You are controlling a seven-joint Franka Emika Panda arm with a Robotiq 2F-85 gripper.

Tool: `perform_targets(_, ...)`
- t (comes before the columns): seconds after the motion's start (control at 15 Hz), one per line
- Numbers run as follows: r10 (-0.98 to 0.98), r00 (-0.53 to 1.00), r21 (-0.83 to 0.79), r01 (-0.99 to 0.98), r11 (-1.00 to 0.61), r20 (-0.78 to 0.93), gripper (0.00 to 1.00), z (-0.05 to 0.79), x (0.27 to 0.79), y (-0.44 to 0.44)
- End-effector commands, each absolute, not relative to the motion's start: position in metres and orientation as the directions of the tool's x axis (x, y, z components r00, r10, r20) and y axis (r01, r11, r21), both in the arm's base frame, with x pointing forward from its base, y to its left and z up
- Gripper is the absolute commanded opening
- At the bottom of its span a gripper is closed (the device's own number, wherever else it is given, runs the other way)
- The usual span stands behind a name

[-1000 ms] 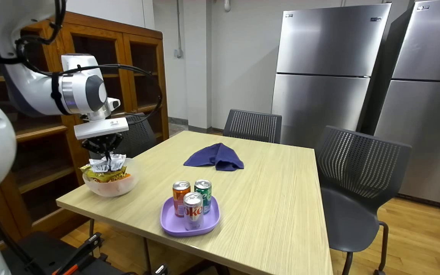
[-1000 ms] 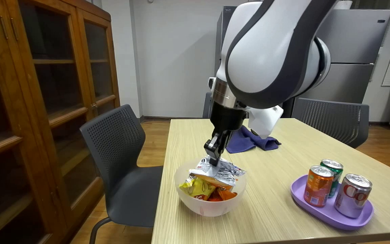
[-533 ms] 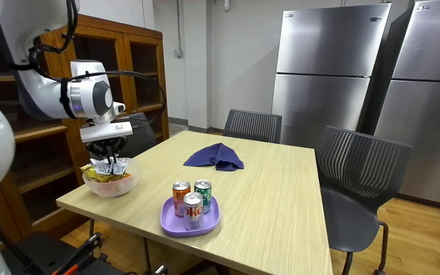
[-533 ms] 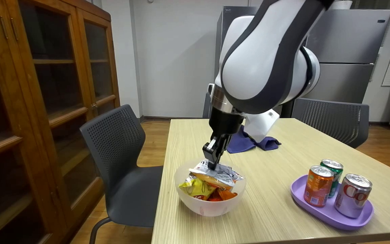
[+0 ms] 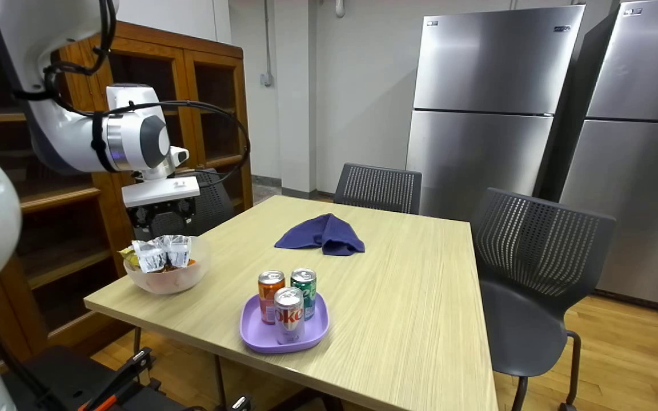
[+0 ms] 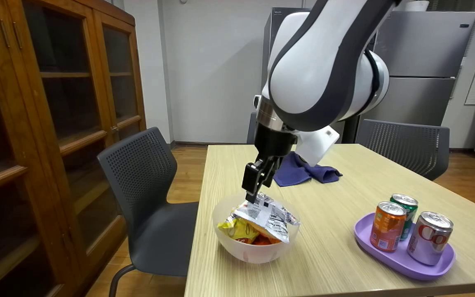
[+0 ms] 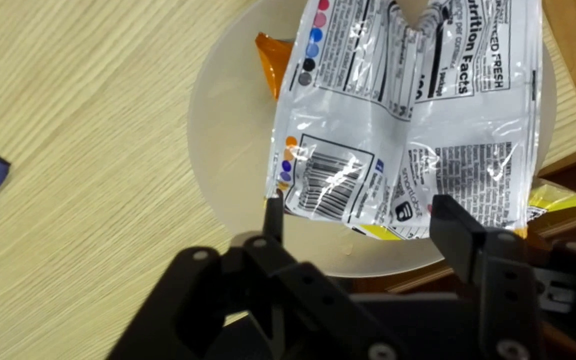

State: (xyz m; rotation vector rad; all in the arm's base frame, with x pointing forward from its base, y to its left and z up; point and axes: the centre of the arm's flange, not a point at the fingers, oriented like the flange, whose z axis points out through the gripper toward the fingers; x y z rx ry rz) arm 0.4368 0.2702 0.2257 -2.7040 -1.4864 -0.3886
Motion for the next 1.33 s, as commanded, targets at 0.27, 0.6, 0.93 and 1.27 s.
perform_targets(0.27,0.778,0.546,0.121,0.789,-0.603,0.311,1.00,0.269,0.435,0.241)
perform_targets(0.6,0.707,0.606,0.124,0.721,-0.682,0.364,1.00,0.289,0.439,0.199)
perform_targets(0.93,0.634,0.657,0.124,0.648,-0.751,0.408,1.00,0.306,0.443,0.153)
perform_targets(1.27,0.566,0.692,0.120,0.580,-0.805,0.447,1.00,0.324,0.446,0.106)
